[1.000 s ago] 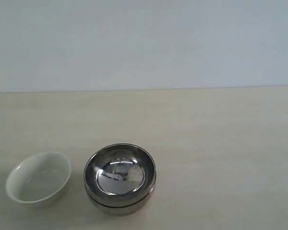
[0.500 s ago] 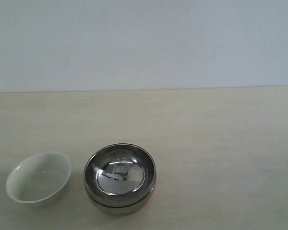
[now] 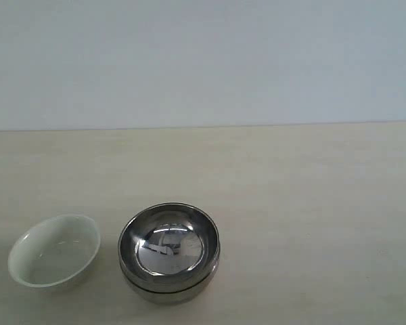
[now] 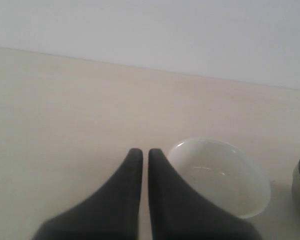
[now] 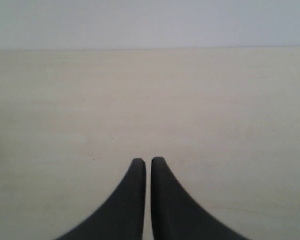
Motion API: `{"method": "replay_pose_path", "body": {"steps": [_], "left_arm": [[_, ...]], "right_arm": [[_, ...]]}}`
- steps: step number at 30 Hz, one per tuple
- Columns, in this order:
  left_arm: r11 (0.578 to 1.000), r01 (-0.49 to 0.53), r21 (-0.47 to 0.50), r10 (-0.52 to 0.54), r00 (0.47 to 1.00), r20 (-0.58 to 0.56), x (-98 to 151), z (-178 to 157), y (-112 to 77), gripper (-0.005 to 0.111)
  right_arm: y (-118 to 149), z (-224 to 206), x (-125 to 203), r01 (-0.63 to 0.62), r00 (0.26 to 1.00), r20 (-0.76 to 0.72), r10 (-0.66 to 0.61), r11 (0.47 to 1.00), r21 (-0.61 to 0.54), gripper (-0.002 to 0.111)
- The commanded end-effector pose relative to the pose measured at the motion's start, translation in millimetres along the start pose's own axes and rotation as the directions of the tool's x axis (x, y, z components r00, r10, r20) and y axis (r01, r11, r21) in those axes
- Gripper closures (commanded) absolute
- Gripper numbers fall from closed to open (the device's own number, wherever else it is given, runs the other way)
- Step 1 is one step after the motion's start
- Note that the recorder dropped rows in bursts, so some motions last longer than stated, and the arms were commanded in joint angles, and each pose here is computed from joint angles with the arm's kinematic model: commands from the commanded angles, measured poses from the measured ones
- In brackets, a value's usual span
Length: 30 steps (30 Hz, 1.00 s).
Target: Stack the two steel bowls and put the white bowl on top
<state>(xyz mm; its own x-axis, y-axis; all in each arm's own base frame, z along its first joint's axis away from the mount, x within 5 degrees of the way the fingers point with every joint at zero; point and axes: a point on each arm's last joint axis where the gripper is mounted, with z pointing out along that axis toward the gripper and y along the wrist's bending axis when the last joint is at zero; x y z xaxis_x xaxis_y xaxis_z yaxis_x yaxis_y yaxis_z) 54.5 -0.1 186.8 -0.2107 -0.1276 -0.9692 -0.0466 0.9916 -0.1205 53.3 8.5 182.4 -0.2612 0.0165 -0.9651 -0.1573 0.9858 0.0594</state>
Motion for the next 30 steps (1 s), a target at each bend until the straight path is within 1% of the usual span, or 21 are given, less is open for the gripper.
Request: {"method": "replay_pose_path", "body": {"steps": [1, 4, 7, 11, 30], "left_arm": [[1.000, 0.008, 0.009, -0.008, 1.000, 0.009, 0.3, 0.1, -0.5, 0.103], [1.000, 0.008, 0.009, -0.008, 1.000, 0.009, 0.3, 0.1, -0.5, 0.103], [1.000, 0.008, 0.009, -0.008, 1.000, 0.009, 0.3, 0.1, -0.5, 0.103], [1.000, 0.008, 0.009, -0.008, 1.000, 0.009, 0.3, 0.1, -0.5, 0.103], [1.000, 0.008, 0.009, -0.008, 1.000, 0.009, 0.3, 0.1, -0.5, 0.103]], "right_arm": [[-1.2, -0.4, 0.9, 0.033, 0.999, -0.006, -0.033, 0.999, 0.015, 0.108], [-1.5, -0.4, 1.4, 0.057, 0.998, -0.012, -0.057, 0.998, 0.018, 0.108], [-1.5, -0.4, 1.6, 0.030, 0.999, -0.013, -0.030, 0.999, 0.018, 0.108], [-1.5, -0.4, 1.6, 0.025, 1.000, -0.013, -0.024, 1.000, 0.018, 0.108], [-1.5, -0.4, 1.4, 0.023, 1.000, -0.011, -0.023, 1.000, 0.018, 0.108]]}}
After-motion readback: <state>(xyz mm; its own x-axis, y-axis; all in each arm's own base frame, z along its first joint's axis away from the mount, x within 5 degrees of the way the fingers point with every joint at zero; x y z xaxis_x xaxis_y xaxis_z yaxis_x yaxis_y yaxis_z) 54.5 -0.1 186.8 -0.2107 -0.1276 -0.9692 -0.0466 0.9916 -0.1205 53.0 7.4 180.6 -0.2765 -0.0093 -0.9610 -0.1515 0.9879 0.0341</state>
